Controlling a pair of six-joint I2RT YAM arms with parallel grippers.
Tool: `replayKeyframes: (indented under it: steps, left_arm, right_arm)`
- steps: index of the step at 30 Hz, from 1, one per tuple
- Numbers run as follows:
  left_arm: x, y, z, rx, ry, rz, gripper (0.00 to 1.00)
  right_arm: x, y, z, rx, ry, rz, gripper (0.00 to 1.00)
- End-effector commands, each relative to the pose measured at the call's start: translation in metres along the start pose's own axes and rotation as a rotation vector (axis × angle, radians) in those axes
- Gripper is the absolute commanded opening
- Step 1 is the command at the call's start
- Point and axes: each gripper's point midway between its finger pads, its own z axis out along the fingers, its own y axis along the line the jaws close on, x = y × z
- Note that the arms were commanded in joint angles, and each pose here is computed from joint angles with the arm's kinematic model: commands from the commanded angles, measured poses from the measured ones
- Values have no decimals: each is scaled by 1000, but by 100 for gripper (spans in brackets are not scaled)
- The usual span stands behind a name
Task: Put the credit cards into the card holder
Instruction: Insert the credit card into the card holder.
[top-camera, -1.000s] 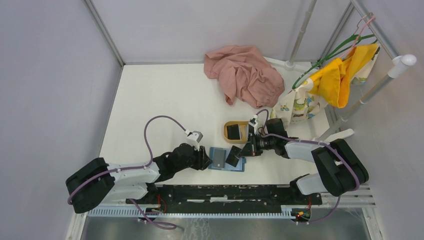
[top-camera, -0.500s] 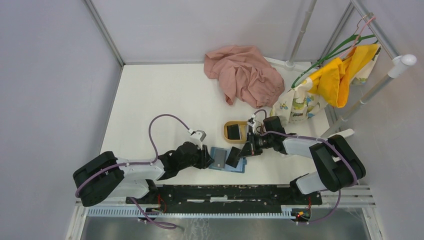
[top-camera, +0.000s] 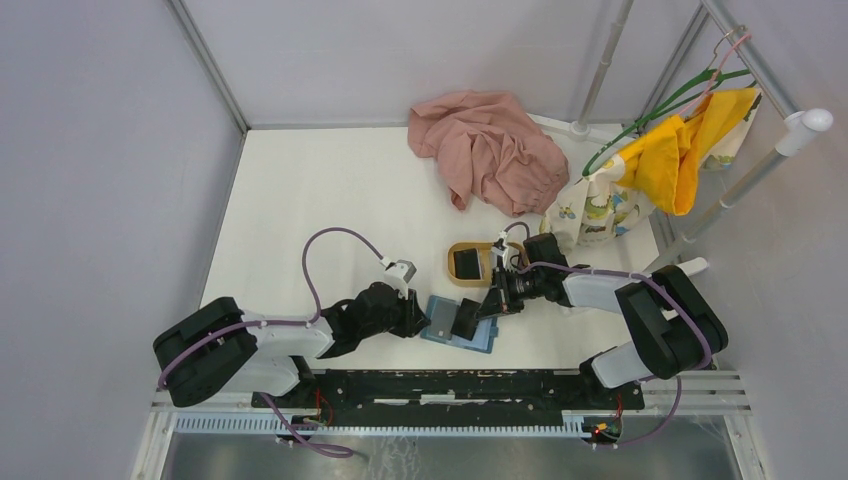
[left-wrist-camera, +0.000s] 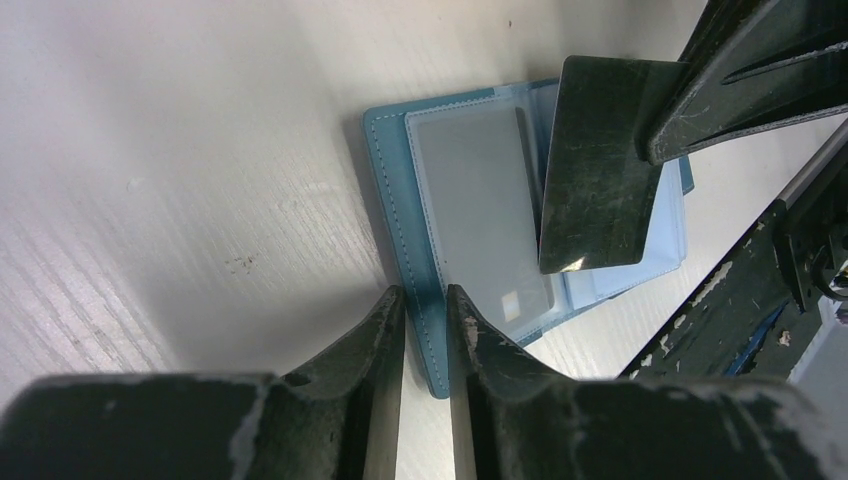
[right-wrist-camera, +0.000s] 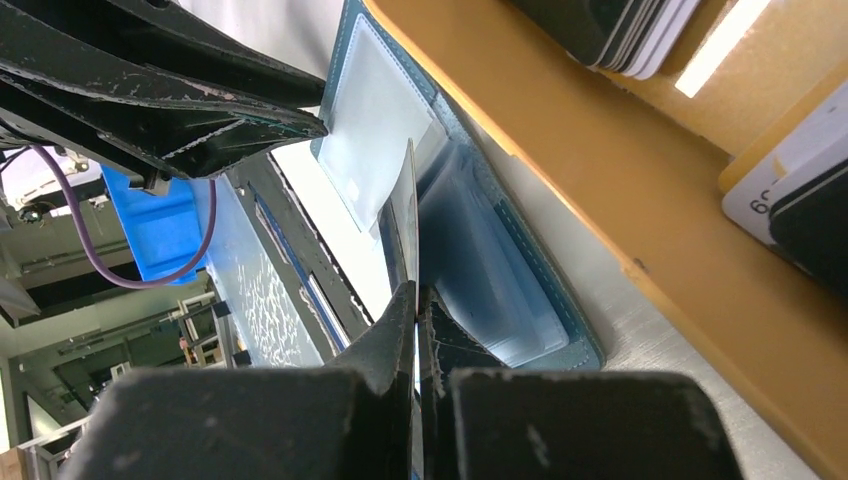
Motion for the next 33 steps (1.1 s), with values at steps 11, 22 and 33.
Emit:
replayKeyframes:
  steps: [11, 22, 33]
  left_arm:
    - [-16, -23, -1, 88, -46, -27, 27]
    - [-14, -23, 0, 96, -42, -28, 27]
    - [-13, -27, -2, 115, -44, -34, 27]
  right_arm:
    - [-7, -13, -4, 117, -75, 64, 0]
    - [-24, -21, -19, 223, -160, 34, 0]
    - [-23, -16, -14, 172, -165, 38, 0]
